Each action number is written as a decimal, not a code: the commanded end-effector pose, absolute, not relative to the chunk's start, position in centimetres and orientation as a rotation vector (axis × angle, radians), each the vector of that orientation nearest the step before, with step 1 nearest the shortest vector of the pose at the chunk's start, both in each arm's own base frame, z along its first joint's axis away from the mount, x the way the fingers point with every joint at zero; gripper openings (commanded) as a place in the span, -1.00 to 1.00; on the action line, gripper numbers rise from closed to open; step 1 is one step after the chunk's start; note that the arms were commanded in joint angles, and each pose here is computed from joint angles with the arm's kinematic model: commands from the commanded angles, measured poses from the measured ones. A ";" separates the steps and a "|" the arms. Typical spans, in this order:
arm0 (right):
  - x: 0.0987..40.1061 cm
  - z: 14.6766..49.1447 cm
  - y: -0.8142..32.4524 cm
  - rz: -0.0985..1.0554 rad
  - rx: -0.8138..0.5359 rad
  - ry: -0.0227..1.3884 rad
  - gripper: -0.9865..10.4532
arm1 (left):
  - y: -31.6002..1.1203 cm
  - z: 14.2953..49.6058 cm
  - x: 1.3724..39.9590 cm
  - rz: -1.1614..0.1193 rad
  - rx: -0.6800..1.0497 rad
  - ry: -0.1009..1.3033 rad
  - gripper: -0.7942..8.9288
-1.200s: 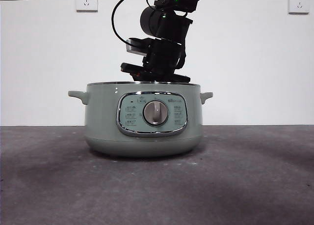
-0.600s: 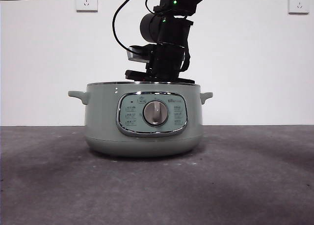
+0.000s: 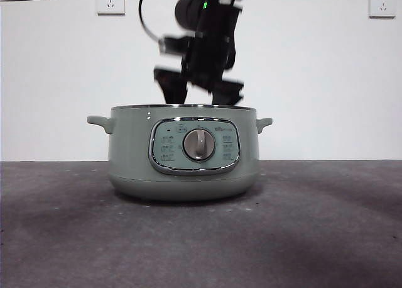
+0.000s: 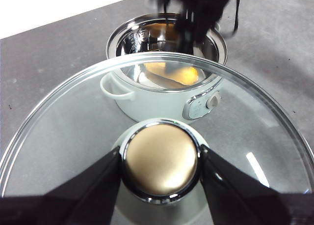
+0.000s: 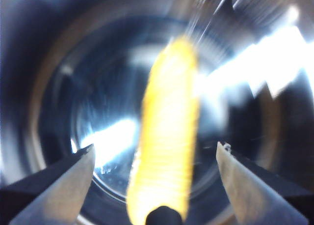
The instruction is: Pick up the corn,open the lid,put the corn in the pot,close the lid
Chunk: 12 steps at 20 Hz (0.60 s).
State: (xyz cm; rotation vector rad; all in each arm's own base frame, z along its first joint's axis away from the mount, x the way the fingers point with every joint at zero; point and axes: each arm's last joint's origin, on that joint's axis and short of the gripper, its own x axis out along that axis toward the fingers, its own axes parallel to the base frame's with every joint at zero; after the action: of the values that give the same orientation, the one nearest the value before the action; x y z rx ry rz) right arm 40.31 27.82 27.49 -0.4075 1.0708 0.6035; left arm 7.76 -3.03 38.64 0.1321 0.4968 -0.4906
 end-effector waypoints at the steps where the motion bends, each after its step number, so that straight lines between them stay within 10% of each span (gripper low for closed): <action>1: 39.8 30.9 27.3 0.564 -0.405 1.025 -0.10 | -3.1 39.4 7.9 -0.491 0.120 0.422 -0.85; 5: 37.4 38.6 25.0 0.495 -0.293 0.868 -0.21 | -4.0 39.2 10.7 -0.505 0.150 0.445 -0.85; 8: 34.8 42.9 23.2 0.487 -0.276 0.765 -0.80 | -5.1 38.9 13.9 -0.534 0.148 0.444 -0.85; 12: 30.5 48.3 20.4 0.506 -0.247 0.622 -0.84 | -6.6 38.8 17.7 -0.607 0.128 0.386 -0.85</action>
State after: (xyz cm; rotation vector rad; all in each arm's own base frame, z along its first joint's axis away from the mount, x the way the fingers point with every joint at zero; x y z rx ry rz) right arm 31.08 20.62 48.08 -0.2355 0.6107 0.5028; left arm 17.73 -6.62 38.01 0.1194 0.4455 -0.5991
